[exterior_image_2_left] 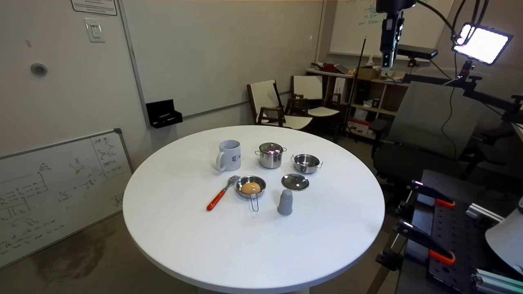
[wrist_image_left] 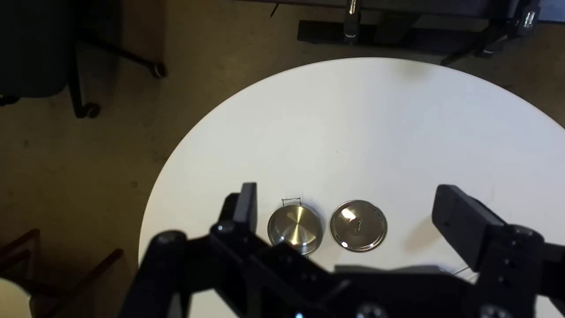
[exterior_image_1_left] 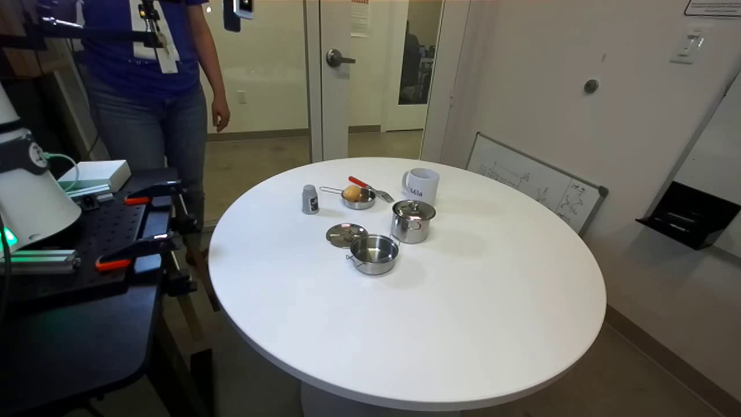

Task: Pick the salt shaker and put it in the uncovered pot

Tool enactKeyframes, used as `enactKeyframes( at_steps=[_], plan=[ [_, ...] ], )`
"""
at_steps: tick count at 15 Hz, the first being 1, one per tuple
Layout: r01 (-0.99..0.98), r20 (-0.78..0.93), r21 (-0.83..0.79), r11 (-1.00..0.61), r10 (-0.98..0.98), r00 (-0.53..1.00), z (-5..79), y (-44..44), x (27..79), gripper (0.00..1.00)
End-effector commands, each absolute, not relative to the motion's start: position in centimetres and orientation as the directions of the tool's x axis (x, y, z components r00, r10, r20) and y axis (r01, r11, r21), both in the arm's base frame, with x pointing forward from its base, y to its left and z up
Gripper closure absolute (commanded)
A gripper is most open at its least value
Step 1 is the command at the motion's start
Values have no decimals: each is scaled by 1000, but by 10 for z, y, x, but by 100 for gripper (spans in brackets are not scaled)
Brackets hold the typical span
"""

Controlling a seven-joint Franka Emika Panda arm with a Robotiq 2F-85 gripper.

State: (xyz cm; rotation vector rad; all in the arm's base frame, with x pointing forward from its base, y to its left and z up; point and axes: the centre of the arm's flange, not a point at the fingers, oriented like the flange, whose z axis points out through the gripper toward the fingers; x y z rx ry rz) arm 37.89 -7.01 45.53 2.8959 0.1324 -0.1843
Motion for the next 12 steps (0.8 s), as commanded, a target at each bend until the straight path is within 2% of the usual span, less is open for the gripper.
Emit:
enactKeyframes(
  at_steps=[1,12],
  plan=[
    [105,-135,228,-968,75,988,455,-70,379,0],
    [116,-136,227,-967,86,987,454,-68,381,0]
  ],
)
